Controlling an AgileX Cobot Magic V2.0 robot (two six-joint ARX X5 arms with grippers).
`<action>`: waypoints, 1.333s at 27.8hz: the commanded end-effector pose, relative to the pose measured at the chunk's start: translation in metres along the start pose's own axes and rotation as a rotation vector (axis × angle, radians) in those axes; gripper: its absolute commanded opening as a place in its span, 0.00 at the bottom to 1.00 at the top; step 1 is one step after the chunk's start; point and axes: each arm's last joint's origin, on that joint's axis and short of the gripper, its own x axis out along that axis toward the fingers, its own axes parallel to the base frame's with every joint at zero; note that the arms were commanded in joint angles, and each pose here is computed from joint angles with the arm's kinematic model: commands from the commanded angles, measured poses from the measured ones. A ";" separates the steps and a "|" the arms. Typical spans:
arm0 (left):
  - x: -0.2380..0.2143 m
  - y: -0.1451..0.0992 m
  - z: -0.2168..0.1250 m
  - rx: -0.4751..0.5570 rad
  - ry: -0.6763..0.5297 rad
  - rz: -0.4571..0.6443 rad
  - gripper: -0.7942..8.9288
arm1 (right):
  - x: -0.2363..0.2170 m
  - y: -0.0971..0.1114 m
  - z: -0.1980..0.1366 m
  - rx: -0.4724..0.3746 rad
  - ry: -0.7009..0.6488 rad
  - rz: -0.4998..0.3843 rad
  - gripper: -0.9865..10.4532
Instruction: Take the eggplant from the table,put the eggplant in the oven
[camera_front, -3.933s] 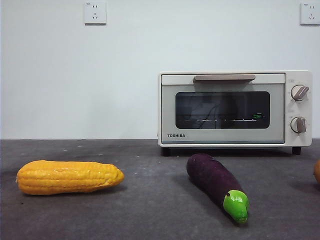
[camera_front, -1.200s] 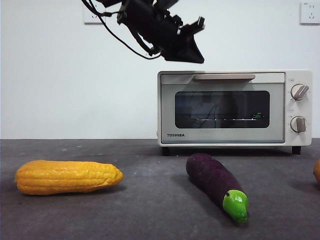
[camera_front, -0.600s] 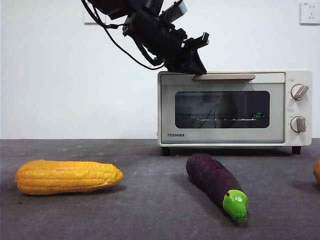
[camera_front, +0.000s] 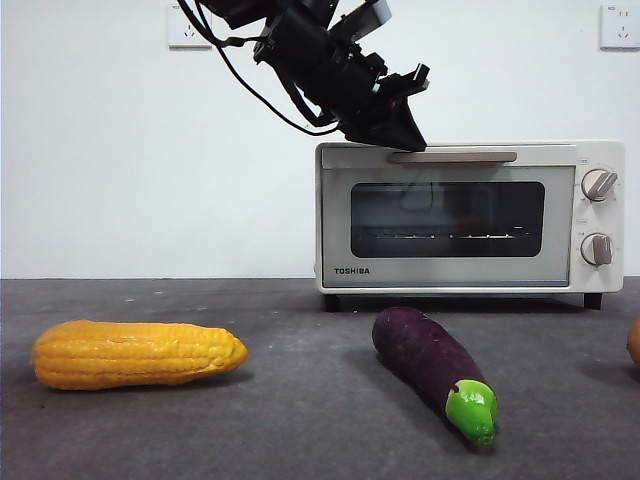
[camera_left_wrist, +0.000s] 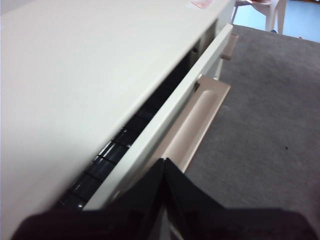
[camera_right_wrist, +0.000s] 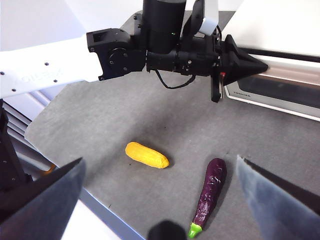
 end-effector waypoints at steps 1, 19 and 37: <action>0.014 -0.009 -0.023 -0.015 0.118 -0.043 0.08 | -0.001 0.001 0.001 -0.017 -0.007 0.004 0.53; 0.002 -0.073 0.006 0.032 0.103 -0.205 0.08 | -0.001 0.001 0.001 -0.037 -0.007 0.003 0.53; -0.129 -0.042 0.068 -0.002 -0.005 0.036 0.08 | -0.001 0.001 0.000 -0.034 -0.003 -0.001 0.53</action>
